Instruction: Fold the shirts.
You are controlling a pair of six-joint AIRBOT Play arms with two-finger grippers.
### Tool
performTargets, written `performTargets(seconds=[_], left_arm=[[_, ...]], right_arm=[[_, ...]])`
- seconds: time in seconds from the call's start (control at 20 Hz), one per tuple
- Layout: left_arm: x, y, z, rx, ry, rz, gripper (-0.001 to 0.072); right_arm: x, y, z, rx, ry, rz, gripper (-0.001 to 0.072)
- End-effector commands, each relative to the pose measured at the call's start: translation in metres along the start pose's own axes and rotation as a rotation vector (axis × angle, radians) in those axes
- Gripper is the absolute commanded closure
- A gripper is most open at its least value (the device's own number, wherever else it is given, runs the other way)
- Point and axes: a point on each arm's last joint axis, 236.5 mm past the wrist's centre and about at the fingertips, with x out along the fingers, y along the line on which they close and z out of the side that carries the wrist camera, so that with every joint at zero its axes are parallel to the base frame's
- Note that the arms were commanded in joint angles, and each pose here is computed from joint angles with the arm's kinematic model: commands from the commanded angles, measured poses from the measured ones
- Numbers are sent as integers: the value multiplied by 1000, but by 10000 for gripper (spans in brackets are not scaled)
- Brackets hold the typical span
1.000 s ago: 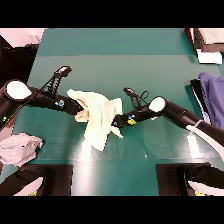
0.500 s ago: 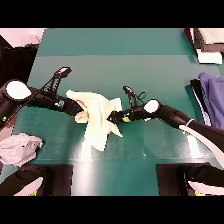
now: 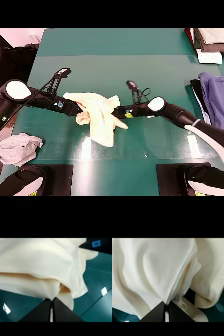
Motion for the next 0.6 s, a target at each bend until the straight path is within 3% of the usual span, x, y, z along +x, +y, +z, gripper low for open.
performTargets(seconds=[0.0, 0.15, 0.4, 0.45, 0.5, 0.55], left_arm=[[-16, 23, -13, 37, 86, 125, 681], [-43, 45, -5, 92, 98, 264, 681], [-37, 18, 12, 96, 30, 151, 681], [-37, 21, 12, 108, 32, 164, 681], [-39, 28, 9, 128, 48, 194, 681], [-41, 38, 3, 139, 78, 235, 681]], right_arm=[[-51, -29, -1, -74, 52, -104, 700], [-120, -85, -19, -63, 149, -302, 699], [-153, -88, 11, -61, -10, -328, 696], [-152, -87, 14, -71, -22, -331, 643], [-152, -87, 14, -72, -23, -330, 377], [-155, -89, 9, -62, -3, -332, 231]])
